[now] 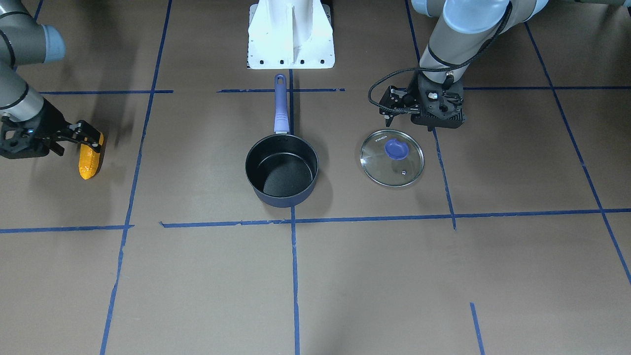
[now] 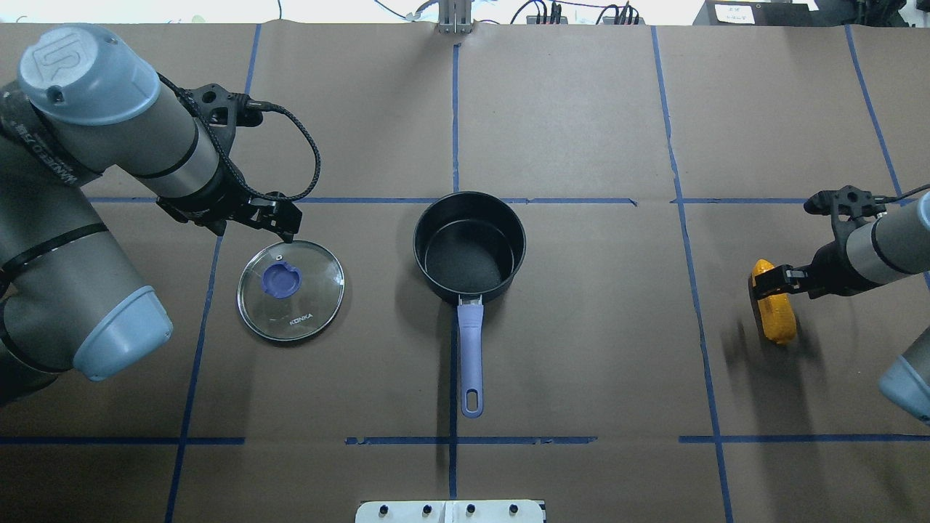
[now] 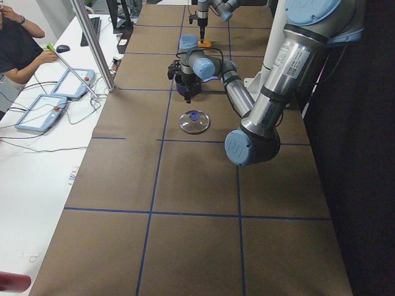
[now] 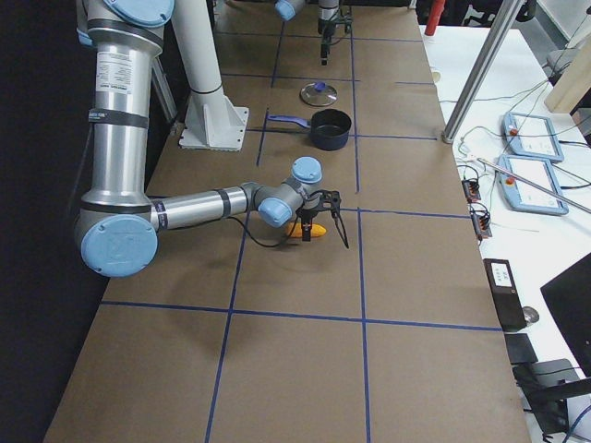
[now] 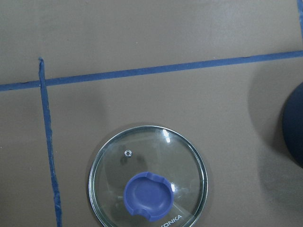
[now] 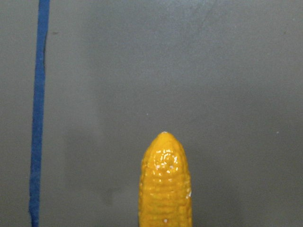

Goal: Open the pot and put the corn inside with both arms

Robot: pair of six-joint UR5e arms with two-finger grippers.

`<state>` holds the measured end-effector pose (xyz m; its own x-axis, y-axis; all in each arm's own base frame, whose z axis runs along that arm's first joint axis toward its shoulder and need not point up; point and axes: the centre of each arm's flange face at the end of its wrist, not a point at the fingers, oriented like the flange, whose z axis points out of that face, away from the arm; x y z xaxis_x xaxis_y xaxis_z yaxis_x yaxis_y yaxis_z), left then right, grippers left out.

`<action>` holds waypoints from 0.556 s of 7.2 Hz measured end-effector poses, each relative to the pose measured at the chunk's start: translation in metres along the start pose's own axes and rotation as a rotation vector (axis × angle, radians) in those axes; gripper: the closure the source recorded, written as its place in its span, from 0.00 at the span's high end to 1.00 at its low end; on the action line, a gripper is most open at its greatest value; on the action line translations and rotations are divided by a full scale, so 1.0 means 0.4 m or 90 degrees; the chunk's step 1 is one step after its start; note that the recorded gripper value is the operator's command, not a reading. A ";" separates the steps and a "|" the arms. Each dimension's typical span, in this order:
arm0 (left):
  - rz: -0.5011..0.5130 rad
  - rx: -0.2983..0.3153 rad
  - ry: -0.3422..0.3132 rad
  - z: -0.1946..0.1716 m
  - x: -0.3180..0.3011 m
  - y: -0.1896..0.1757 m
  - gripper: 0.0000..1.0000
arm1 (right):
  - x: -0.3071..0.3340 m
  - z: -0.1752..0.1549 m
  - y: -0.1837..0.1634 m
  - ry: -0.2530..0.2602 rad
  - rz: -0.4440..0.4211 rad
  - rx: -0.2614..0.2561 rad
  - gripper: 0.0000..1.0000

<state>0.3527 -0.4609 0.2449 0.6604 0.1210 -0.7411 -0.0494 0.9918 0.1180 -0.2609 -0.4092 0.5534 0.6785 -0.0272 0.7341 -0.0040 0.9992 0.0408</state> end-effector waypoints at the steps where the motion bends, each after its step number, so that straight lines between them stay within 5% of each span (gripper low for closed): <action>1: 0.000 0.003 0.002 -0.008 -0.002 0.002 1.00 | -0.005 0.024 0.012 0.009 -0.006 -0.007 0.98; 2: 0.001 0.006 0.004 -0.017 -0.004 0.005 1.00 | -0.006 0.042 0.021 0.015 -0.010 -0.013 0.51; 3: 0.002 0.009 0.006 -0.025 -0.005 0.007 1.00 | -0.007 0.048 0.025 0.017 -0.011 -0.016 0.17; 4: 0.003 0.011 0.008 -0.030 -0.005 0.008 0.99 | -0.008 0.049 0.026 0.017 -0.012 -0.017 0.03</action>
<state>0.3422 -0.4574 0.2388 0.6507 0.1260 -0.7488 -0.0390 0.9904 0.1327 -0.2778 -0.3992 0.5648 0.6978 -0.0450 0.7149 0.0279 0.9990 0.0356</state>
